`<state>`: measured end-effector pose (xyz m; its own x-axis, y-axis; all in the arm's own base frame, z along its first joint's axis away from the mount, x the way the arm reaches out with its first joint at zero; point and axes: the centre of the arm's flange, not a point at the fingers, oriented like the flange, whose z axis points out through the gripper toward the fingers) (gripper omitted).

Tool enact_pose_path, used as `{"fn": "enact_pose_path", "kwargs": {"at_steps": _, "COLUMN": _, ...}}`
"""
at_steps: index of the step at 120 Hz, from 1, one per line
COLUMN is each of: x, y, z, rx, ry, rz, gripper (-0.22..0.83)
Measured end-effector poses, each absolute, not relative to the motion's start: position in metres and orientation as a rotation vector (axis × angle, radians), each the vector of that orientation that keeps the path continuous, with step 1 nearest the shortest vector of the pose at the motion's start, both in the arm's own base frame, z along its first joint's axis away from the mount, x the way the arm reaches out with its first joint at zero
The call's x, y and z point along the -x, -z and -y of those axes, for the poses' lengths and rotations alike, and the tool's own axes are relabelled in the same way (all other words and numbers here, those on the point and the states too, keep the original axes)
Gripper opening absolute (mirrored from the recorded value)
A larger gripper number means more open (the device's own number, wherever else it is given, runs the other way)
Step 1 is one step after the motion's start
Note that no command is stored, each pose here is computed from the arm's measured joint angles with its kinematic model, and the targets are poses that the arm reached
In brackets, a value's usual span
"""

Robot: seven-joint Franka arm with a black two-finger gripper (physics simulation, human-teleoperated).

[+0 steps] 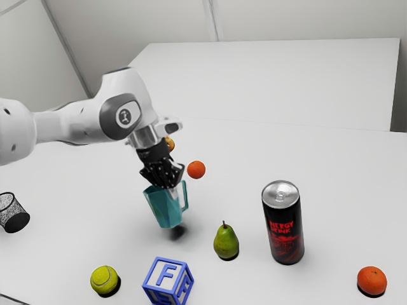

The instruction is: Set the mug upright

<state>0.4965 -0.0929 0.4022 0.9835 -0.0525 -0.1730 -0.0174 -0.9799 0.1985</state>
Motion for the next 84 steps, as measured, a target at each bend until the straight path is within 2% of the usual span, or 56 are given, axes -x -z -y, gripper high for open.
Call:
{"fn": "enact_pose_path", "kwargs": {"at_steps": 26, "x": -0.514, "y": -0.41, "z": 0.066, "rx": -3.146, "ry": 0.165, "rz": 0.146, "gripper": -0.17}}
{"fn": "enact_pose_path", "kwargs": {"at_steps": 84, "x": -0.541, "y": -0.403, "z": 0.056, "rx": -3.253, "ry": -0.082, "rz": 0.242, "gripper": -0.17}}
